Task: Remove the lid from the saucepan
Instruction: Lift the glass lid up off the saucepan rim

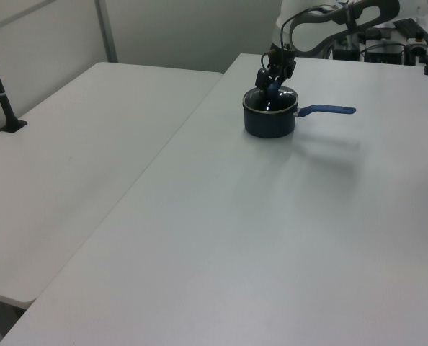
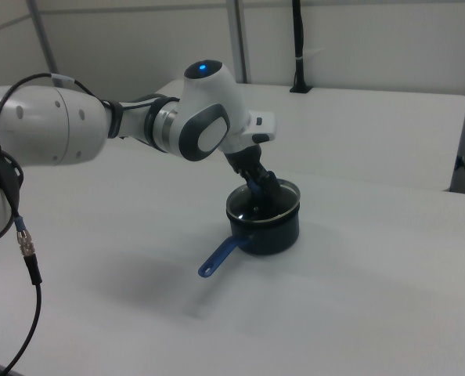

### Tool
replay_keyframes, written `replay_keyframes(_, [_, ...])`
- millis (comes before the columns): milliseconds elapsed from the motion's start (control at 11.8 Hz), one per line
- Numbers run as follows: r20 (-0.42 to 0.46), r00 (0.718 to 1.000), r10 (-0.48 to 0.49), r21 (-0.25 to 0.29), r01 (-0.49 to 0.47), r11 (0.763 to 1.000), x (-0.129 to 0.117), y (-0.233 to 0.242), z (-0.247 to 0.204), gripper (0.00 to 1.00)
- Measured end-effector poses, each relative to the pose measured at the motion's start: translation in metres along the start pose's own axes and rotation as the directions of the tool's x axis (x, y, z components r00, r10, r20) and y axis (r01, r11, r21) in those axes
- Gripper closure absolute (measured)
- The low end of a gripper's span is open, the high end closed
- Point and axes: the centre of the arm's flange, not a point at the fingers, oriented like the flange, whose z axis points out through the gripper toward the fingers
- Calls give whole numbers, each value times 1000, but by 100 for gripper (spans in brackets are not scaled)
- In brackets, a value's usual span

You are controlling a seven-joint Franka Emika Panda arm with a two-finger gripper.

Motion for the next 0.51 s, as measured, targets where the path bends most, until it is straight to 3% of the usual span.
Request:
replay_keyframes(254, [-32,999,1,20,0,1000,8,-3,-37,45])
replay_keyframes(508, [139,986,-96,48,90,995,-23,-25,-119,45])
